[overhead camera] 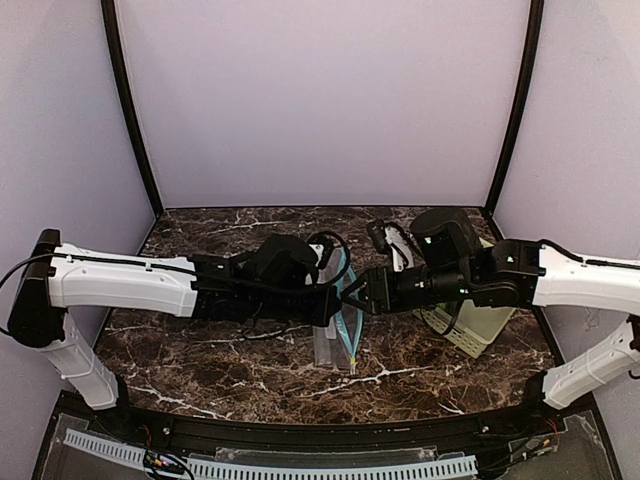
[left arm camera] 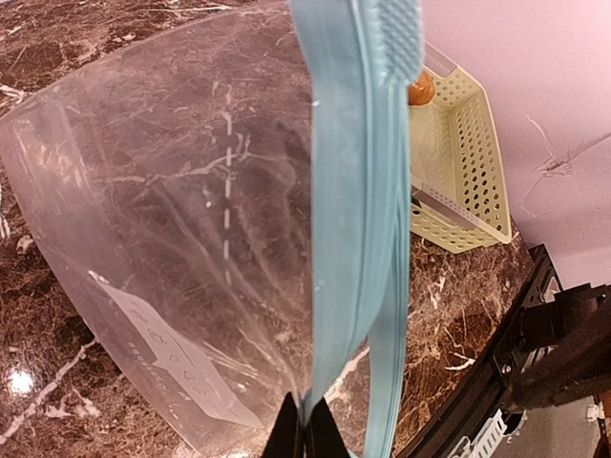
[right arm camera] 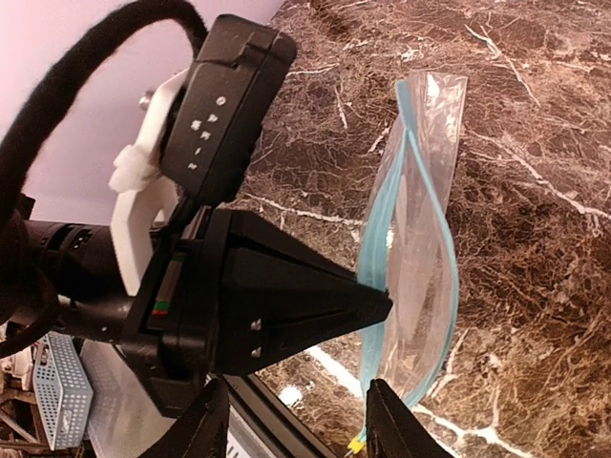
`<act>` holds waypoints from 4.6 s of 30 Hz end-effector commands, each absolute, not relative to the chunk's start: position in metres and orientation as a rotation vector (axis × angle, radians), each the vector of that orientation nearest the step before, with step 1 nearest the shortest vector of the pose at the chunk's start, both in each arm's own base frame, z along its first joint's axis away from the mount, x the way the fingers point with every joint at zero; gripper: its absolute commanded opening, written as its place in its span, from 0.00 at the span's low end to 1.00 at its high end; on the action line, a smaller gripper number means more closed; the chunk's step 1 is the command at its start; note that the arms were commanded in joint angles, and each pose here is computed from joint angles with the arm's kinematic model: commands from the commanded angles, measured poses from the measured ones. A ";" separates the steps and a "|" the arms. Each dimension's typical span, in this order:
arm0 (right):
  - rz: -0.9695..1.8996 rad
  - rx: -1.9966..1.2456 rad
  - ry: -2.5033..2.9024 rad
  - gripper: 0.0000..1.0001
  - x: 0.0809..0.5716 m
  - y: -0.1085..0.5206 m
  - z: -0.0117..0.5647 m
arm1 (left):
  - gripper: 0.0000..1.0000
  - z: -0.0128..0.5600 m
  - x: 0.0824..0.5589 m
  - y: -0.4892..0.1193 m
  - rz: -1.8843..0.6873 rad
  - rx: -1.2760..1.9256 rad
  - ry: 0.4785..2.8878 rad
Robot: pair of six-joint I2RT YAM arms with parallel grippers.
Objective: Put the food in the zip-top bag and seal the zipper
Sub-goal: Adjust the zipper on the food storage bag, then pick up the fake vegetable from the bin.
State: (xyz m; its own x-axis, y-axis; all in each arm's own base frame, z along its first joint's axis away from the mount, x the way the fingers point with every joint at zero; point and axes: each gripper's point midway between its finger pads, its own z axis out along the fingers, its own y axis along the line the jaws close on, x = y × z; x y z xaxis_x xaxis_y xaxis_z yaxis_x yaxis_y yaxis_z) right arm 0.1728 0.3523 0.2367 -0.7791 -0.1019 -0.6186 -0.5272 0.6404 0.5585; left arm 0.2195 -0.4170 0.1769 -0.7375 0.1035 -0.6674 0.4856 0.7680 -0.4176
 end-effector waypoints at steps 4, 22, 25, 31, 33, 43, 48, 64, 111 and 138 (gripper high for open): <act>1.104 -0.440 2.276 0.41 0.194 0.354 0.230 | 0.01 0.200 0.208 -0.419 -0.938 0.467 2.248; 1.171 -0.514 2.238 0.26 0.189 0.352 0.235 | 0.01 0.200 0.199 -0.422 -1.020 0.495 2.236; 1.186 -0.545 2.266 0.25 0.184 0.355 0.225 | 0.01 0.201 0.199 -0.423 -1.024 0.503 2.230; 1.133 -0.492 2.363 0.21 0.186 0.350 0.193 | 0.01 0.204 0.197 -0.424 -1.049 0.521 2.209; 1.106 -0.445 2.384 0.21 0.191 0.345 0.185 | 0.01 0.206 0.196 -0.423 -1.057 0.522 2.195; 1.078 -0.479 2.367 0.20 0.203 0.350 0.182 | 0.01 0.219 0.176 -0.436 -1.204 0.653 2.139; 1.180 -0.643 2.302 0.22 0.193 0.370 0.193 | 0.01 0.222 0.171 -0.445 -1.245 0.716 2.112; 1.191 -0.696 2.408 0.43 0.184 0.377 0.150 | 0.01 0.232 0.177 -0.440 -1.233 0.696 2.063; 0.641 -0.250 2.462 0.98 0.220 0.216 0.199 | 0.01 0.162 0.202 -0.353 -0.856 0.489 2.393; 0.238 0.372 2.594 0.59 0.332 0.070 0.088 | 0.01 0.168 0.202 -0.326 -0.846 0.355 2.363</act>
State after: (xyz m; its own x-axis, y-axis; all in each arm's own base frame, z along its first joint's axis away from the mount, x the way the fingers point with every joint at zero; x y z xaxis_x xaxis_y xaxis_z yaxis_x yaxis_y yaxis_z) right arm 0.3171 0.0811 0.0970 -0.8600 0.2714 -0.4322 0.1767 0.9528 0.2467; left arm 0.2022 -0.3359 0.1708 -0.7804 0.0624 -0.6221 0.4503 0.7463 -0.4901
